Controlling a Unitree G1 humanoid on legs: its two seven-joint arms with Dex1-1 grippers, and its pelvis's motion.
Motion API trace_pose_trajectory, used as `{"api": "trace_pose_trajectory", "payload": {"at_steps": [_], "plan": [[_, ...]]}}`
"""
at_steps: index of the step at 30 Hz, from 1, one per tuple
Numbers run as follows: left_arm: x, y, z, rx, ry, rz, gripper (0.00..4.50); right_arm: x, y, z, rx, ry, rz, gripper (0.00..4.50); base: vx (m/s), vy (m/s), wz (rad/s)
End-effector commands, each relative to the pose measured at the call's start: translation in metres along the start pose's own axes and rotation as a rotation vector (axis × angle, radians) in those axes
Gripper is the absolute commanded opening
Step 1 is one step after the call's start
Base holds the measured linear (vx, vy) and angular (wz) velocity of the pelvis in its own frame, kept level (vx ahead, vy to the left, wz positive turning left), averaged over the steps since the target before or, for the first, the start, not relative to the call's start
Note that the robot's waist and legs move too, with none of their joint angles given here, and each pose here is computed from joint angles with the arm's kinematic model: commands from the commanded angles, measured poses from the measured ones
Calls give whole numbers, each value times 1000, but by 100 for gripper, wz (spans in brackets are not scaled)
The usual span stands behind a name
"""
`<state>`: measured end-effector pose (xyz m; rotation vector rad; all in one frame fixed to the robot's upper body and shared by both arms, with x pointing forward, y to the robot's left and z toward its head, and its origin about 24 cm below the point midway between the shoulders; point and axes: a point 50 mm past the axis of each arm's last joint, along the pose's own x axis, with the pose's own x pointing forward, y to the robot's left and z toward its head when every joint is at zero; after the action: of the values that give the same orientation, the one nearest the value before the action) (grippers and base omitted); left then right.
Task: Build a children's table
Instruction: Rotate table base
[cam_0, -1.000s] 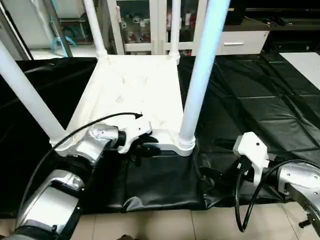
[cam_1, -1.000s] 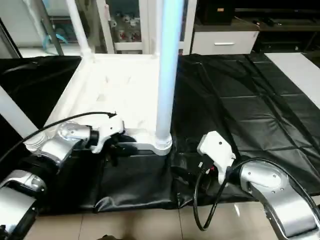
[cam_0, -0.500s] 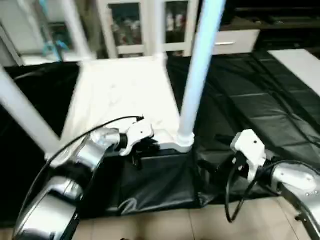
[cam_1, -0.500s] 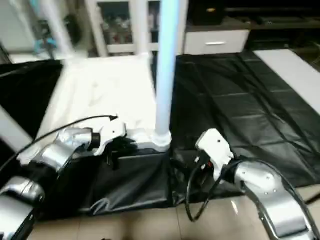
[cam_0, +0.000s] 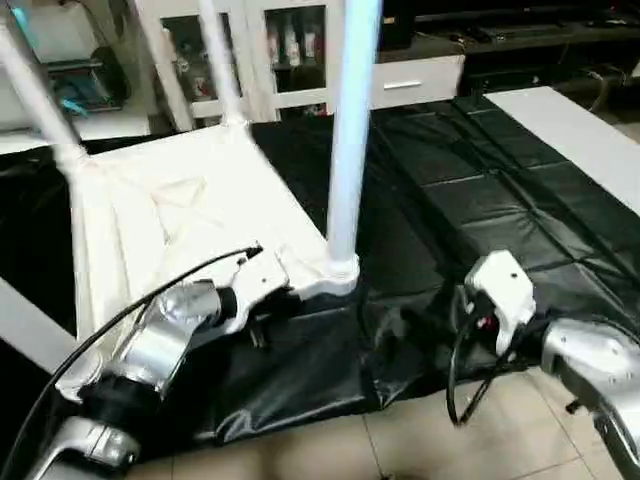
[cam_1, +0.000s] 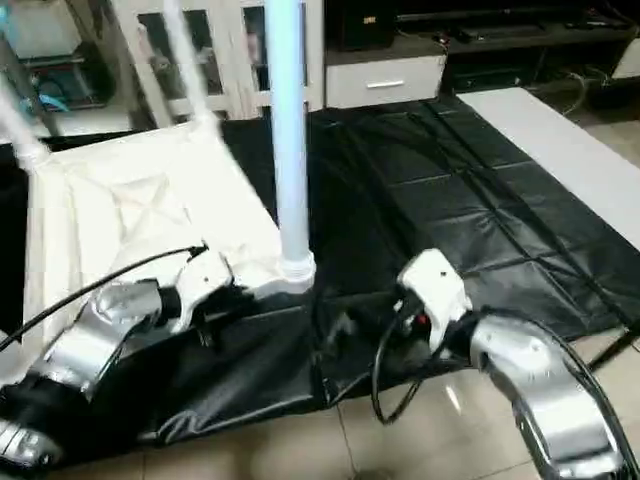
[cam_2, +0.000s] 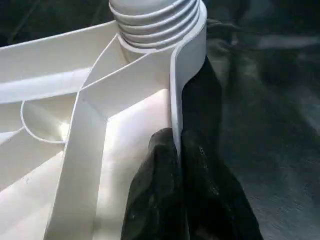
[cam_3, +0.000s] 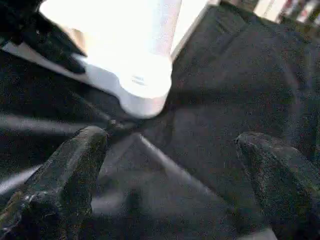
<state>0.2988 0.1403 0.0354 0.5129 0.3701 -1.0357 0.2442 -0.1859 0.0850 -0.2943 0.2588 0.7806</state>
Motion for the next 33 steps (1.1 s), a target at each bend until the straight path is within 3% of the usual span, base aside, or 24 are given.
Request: {"api": "trace_pose_trajectory", "payload": {"at_steps": [1, 4, 5, 11, 15, 22, 33], "plan": [[7, -13, -3, -10, -10, -56, 0, 0, -3, 4, 3, -17, 7, 450, 0, 0, 0], [8, -14, 3, -6, -60, -77, 0, 0, -6, 9, 5, -37, 38, 450, 0, 0, 0], [9, -13, 4, -10, -72, -74, 32, 0, -7, 9, 5, -39, 40, 450, 0, 0, 0], [9, -3, 17, -37, -125, -111, 84, 1, -16, 13, 8, -55, 67, 450, 0, 0, 0], [10, 5, 20, 1, -95, -181, 84, 3, -17, 18, -4, -60, 107, 450, 0, 0, 0], [12, 18, 23, 38, -61, -170, 84, 2, -18, 19, -16, -58, 123, 450, 0, 0, 0], [17, 18, 15, 23, 14, -230, 69, 2, -23, 21, -21, -56, 104, 450, 0, 0, 0]]}}
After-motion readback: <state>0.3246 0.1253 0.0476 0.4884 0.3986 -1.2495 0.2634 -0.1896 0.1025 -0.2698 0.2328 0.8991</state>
